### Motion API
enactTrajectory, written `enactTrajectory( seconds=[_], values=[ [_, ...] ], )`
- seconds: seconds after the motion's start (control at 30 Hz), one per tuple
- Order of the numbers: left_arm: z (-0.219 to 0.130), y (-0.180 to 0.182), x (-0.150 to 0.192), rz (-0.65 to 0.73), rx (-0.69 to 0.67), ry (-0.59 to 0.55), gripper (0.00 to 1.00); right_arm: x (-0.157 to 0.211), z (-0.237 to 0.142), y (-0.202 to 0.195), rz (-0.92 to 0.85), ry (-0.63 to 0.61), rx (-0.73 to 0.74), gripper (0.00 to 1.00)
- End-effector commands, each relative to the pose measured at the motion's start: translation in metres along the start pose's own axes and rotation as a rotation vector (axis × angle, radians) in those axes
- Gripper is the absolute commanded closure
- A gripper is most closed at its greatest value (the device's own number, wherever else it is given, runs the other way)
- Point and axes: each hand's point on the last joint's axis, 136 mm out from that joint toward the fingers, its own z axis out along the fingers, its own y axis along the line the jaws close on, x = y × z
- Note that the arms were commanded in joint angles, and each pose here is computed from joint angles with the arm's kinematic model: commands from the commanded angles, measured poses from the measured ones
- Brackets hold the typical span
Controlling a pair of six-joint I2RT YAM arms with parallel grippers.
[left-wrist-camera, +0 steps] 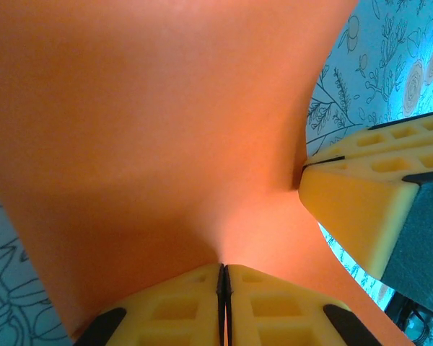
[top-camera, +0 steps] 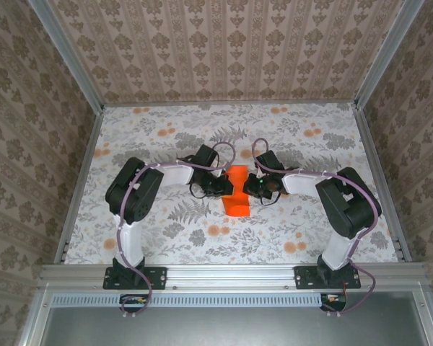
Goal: Fold a paper plane with a square sheet of paper (fold left side to right side)
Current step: First fold the square sheet of paper in half at the center of the table, then hold the square sheet of paper at the center of the table, then first fold the square sheet of paper in half at the center of the table.
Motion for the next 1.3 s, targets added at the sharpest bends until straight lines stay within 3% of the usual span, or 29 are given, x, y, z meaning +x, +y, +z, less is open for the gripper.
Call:
enactTrajectory(
  seconds=[0.0, 0.27, 0.5, 0.97, 1.27],
  values=[
    [0.009, 0.016, 0.011, -0.028, -0.045, 0.056, 0.88, -0.009, -0.017, 0.018, -0.057, -0.041, -0.057, 0.88],
    [0.009, 0.021, 0.009, -0.030, -0.075, 0.046, 0.89, -0.030, -0.009, 0.049, -0.088, -0.065, -0.164, 0.89],
    [0.008, 0.021, 0.008, -0.025, -0.075, 0.043, 0.89, -0.044, 0.015, 0.053, -0.089, -0.050, -0.164, 0.89],
    [0.000, 0.014, 0.016, 0.004, -0.058, 0.055, 0.89, -0.035, 0.051, 0.011, -0.024, 0.048, 0.023, 0.90],
    [-0.005, 0.007, 0.035, 0.031, -0.028, 0.093, 0.89, -0.034, 0.055, -0.009, 0.023, 0.063, 0.079, 0.91]
  ],
)
